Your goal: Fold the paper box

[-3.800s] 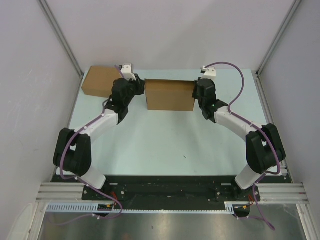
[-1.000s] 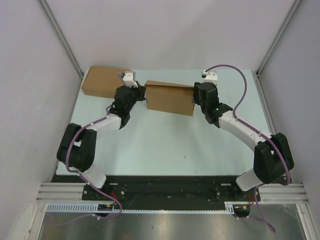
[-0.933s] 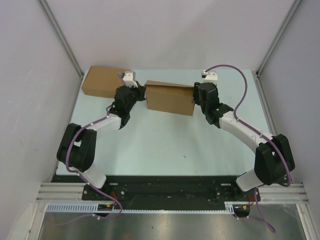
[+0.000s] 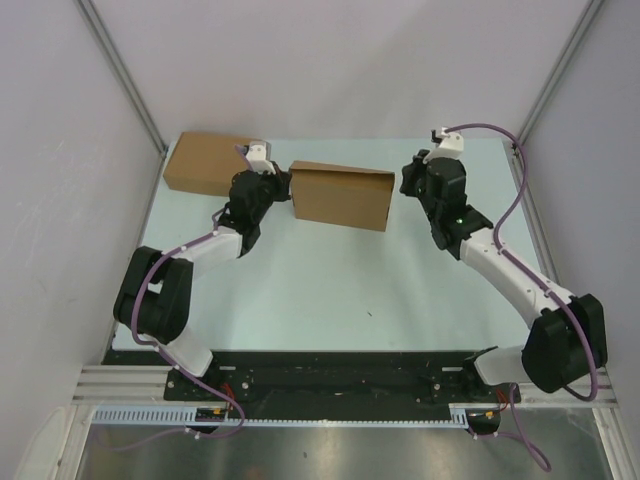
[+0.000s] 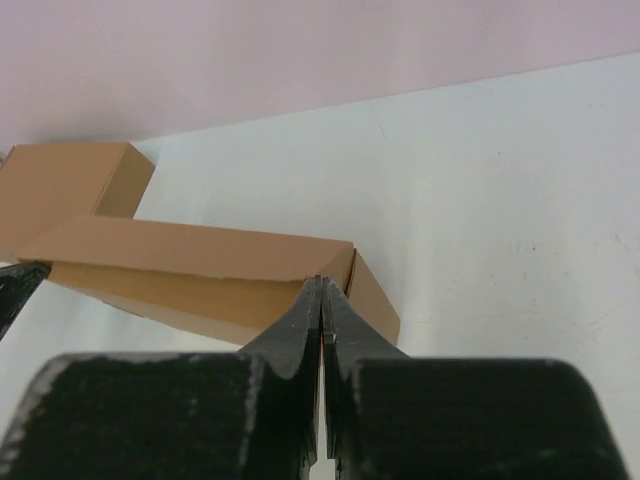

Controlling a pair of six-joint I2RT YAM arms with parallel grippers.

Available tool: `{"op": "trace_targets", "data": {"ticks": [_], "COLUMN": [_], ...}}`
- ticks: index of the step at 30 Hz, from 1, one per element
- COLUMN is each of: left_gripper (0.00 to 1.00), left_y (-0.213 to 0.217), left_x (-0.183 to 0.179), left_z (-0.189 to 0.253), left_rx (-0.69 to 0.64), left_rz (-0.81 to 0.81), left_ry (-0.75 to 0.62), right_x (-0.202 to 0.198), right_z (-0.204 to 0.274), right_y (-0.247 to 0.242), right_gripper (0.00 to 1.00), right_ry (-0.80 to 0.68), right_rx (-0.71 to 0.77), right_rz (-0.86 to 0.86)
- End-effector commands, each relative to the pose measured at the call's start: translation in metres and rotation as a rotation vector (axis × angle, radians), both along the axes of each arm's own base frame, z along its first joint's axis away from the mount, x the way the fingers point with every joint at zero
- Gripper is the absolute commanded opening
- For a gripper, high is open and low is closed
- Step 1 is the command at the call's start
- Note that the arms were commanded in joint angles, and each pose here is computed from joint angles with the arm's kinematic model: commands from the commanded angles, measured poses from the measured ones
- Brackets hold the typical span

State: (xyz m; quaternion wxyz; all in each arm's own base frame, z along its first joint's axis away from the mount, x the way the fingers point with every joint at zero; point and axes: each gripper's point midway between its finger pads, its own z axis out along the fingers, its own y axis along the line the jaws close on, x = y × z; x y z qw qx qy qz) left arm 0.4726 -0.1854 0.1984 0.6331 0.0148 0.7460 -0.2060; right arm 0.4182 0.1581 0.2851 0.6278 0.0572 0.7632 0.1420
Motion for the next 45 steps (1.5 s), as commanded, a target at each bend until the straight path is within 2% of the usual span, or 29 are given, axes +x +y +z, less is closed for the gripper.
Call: {"op": "trace_targets", "data": {"ticks": [1, 9, 22, 45], "left_gripper": [0.0, 0.0, 0.0, 0.0], "left_y": [0.001, 0.002, 0.001, 0.004], "left_x": [-0.005, -0.005, -0.005, -0.007], "left_z": [-0.03, -0.029, -0.026, -0.016], "left_rx": [0.036, 0.038, 0.034, 0.028], "left_rz": [0.013, 0.013, 0.012, 0.026], "left_ry": [0.109, 0.108, 0.103, 0.09], "right_x": [0.02, 0.034, 0.039, 0.027], "right_z": [0.006, 0.016, -0.036, -0.09], "right_y": [0.015, 0.026, 0.024, 0.0], "right_gripper": [0.0, 0.0, 0.0, 0.0], "right_ry": [-0.022, -0.064, 0.092, 0.22], "right_rx": [0.161, 0.265, 0.209, 0.132], "right_rz": [0.049, 0.1, 0.085, 0.011]}}
